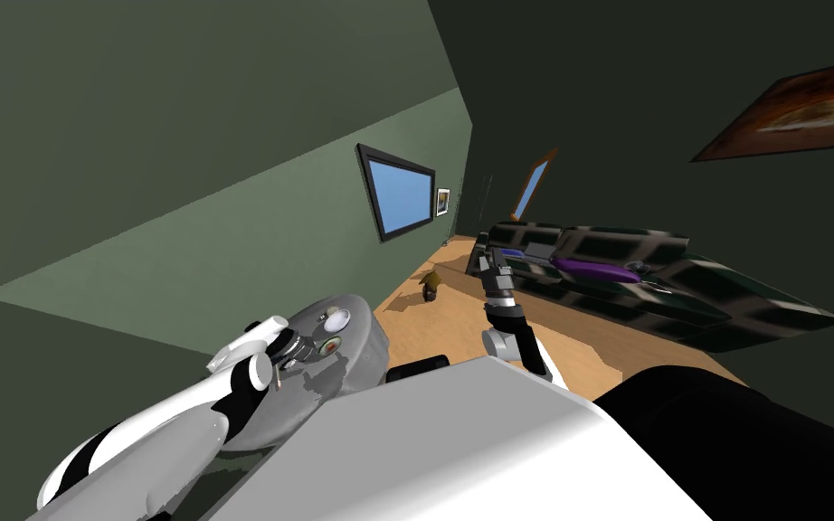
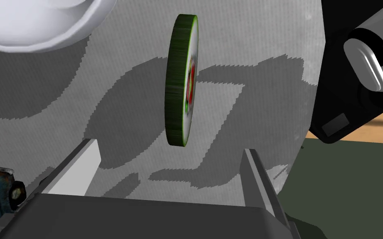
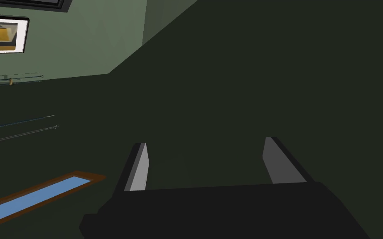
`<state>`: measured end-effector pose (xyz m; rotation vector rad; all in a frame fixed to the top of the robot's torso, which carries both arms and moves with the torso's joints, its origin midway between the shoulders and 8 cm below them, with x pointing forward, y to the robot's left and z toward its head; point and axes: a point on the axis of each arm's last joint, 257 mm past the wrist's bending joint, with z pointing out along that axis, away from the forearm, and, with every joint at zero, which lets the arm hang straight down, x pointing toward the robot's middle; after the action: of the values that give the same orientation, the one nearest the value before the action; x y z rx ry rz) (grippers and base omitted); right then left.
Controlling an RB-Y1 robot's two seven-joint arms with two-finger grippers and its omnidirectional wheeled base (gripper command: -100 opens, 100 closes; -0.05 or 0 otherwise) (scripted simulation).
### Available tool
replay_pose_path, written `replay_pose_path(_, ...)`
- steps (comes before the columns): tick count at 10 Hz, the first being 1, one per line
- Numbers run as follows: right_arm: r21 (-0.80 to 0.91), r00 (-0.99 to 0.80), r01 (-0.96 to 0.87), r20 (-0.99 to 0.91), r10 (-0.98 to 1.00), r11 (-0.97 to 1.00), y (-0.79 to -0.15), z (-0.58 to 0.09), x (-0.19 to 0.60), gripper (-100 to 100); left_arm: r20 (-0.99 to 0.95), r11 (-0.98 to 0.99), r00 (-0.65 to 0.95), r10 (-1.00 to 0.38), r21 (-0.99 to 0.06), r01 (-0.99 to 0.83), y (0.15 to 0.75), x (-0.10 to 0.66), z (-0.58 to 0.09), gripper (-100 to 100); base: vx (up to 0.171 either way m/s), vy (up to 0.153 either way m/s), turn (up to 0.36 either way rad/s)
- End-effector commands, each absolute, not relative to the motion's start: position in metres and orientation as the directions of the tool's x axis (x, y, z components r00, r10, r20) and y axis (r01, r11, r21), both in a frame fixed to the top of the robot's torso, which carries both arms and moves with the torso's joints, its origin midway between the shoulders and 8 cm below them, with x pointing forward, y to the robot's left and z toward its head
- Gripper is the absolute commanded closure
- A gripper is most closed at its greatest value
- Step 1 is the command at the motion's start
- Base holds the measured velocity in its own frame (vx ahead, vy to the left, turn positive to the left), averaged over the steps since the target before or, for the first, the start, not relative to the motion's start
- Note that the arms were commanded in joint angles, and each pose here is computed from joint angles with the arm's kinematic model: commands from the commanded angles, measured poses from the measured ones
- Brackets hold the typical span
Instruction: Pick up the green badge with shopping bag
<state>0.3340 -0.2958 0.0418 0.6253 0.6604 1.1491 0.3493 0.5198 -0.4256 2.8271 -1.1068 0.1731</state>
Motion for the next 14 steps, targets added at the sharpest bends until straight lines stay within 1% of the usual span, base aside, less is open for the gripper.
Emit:
replay_pose_path(1,0.741,0.268,-0.608,-0.149,0.952,0.287,-0.296,0.042,0.334,0,0.158,-0.732,0.735,-0.660,0.084,-0.676,0.512,0.349,-0.421,-100,0.032,-0.019,-0.125)
replay_pose_path(2,0.741,0.268,-0.608,-0.149,0.952,0.287,-0.296,0.042,0.334,0,0.152,-0.732,0.733,-0.663,0.071,-0.677,0.515,0.349,-0.423,-100,0.014,-0.008,-0.023)
replay_pose_path(3,0.741,0.268,-0.608,-0.149,0.952,0.287,-0.296,0.042,0.334,0,0.154,-0.732,0.733,-0.663,0.074,-0.677,0.514,0.349,-0.423,0,0.000,0.000,0.000)
replay_pose_path(4,0.741,0.268,-0.608,-0.149,0.952,0.287,-0.296,0.042,0.334,0,0.157,-0.730,0.730,-0.665,0.071,-0.680,0.507,0.349,-0.434,-100,0.007,0.017,0.014)
replay_pose_path(9,0.741,0.268,-0.608,-0.149,0.952,0.287,-0.296,0.042,0.334,0,0.159,-0.728,0.728,-0.667,0.071,-0.682,0.500,0.348,-0.443,-100,0.004,0.012,0.004)
replay_pose_path(10,0.741,0.268,-0.608,-0.149,0.952,0.287,-0.296,0.042,0.334,0,0.159,-0.728,0.728,-0.667,0.069,-0.682,0.501,0.349,-0.444,100,0.000,0.000,0.000)
replay_pose_path(14,0.741,0.268,-0.608,-0.149,0.952,0.287,-0.296,0.042,0.334,0,0.159,-0.728,0.728,-0.666,0.072,-0.682,0.500,0.348,-0.444,100,0.000,0.000,0.000)
